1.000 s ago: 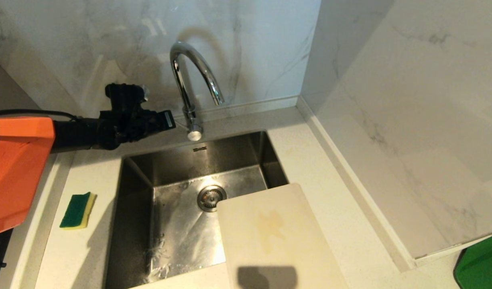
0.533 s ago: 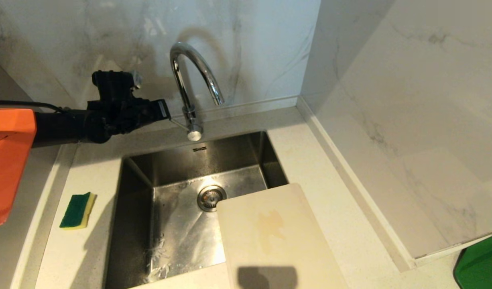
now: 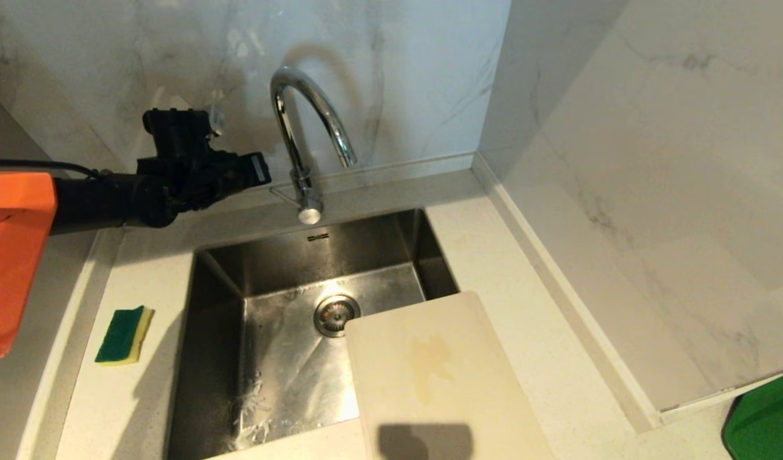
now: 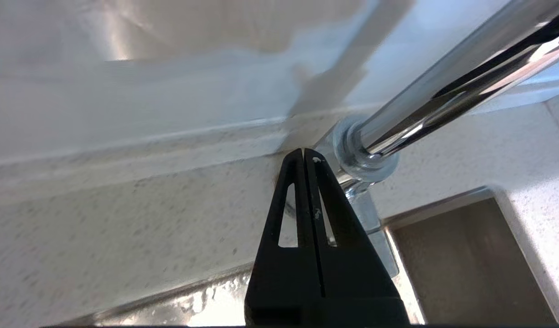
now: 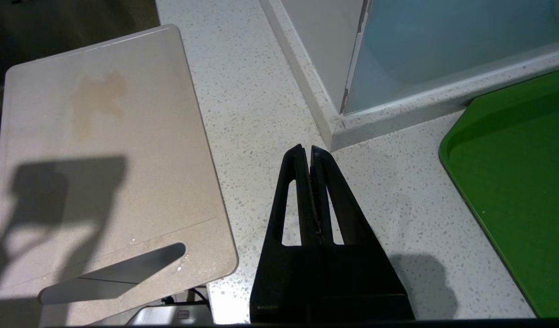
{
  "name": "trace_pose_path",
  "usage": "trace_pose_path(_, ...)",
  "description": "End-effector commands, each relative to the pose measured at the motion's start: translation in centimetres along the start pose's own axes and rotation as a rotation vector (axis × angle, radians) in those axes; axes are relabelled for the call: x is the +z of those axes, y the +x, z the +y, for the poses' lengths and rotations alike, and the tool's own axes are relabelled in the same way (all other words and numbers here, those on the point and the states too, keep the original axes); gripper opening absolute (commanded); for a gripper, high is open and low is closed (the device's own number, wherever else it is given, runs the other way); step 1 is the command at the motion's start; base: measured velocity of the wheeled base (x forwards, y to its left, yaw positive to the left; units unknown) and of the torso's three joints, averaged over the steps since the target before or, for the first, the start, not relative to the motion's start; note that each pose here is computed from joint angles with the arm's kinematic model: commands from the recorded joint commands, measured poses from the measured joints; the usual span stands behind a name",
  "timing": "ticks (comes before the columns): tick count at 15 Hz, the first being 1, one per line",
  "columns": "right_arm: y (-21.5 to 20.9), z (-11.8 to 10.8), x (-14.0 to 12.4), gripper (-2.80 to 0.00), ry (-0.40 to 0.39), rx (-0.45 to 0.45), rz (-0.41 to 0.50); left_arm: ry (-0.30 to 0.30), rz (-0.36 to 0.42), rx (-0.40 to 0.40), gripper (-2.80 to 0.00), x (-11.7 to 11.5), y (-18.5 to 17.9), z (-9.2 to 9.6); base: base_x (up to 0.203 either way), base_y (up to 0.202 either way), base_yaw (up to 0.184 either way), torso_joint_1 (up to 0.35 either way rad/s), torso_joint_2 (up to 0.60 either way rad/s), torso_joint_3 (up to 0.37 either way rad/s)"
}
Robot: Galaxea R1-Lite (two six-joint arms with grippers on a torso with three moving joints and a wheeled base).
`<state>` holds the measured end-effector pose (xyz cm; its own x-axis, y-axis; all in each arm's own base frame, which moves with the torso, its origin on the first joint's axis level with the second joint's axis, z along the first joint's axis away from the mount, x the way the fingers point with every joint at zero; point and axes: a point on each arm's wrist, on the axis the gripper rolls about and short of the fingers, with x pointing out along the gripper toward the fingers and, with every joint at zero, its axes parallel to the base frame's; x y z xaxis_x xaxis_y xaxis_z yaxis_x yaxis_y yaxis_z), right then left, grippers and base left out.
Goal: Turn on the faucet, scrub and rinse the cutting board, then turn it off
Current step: Turn on the tap
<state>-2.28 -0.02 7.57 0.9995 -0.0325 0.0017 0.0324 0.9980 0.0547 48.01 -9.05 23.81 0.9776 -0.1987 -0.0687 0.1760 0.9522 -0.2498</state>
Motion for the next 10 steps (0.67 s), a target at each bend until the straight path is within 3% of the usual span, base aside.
trace_pose_path(1, 0.0, 0.0, 0.0, -2.8, 0.001, 0.0, 0.0, -0.003, 0.006, -0.001, -2.8, -0.5, 0.4, 0.1, 0.0, 0.0, 0.0, 0.0, 0.0, 0.0)
trace_pose_path(10, 0.0, 0.0, 0.0, -2.8, 0.001, -0.001, -0.001, -0.046, 0.027, -0.049, -2.8, -1.8, 1.0, -0.9, 0.0, 0.0, 0.0, 0.0, 0.0, 0.0)
